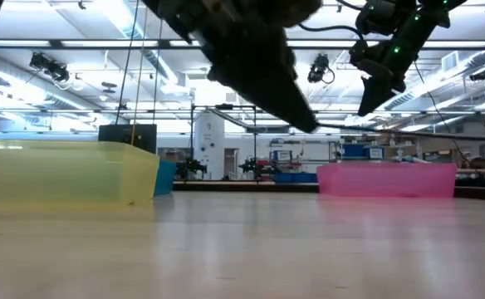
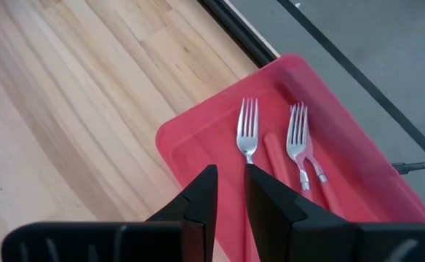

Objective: Sort silverware by color (type)
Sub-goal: Put the black fork into the yellow bin

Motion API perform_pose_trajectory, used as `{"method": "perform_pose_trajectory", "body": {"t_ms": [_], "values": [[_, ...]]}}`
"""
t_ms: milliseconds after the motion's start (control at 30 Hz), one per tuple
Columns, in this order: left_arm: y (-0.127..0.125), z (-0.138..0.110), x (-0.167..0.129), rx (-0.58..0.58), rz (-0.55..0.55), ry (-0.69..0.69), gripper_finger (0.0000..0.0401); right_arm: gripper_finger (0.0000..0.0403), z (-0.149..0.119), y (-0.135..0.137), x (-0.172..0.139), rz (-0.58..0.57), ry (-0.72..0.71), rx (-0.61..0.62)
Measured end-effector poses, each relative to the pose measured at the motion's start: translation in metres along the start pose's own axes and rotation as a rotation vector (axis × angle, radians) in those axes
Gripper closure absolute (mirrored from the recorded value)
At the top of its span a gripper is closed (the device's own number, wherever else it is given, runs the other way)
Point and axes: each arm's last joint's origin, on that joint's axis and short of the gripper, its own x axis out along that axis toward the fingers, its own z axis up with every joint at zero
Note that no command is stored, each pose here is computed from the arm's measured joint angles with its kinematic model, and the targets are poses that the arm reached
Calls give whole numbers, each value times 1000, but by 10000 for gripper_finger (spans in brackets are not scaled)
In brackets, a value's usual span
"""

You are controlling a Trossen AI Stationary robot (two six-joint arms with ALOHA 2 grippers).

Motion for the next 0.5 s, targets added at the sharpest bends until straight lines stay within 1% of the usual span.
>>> {"method": "perform_pose_trajectory", "body": {"t_ms": [67, 200, 233, 300, 333, 400, 500], "values": [[1, -1, -13, -13, 29, 44, 401, 325, -1, 0, 0, 0, 6, -3], [7, 6, -42, -47, 86, 44, 401, 325, -2, 0, 0, 0, 20, -8], [7, 6, -48, -52, 96, 59, 401, 325, -2, 0, 0, 0, 20, -10], [10, 8, -61, -71, 105, 47, 401, 325, -2, 0, 0, 1, 21, -12], [9, 5, -68, -85, 109, 75, 401, 325, -2, 0, 0, 1, 23, -13], [10, 5, -84, -106, 133, 58, 401, 325, -3, 1, 0, 3, 27, -24], [9, -4, -108, -138, 164, 49, 401, 325, -3, 2, 0, 8, 31, -45]]}}
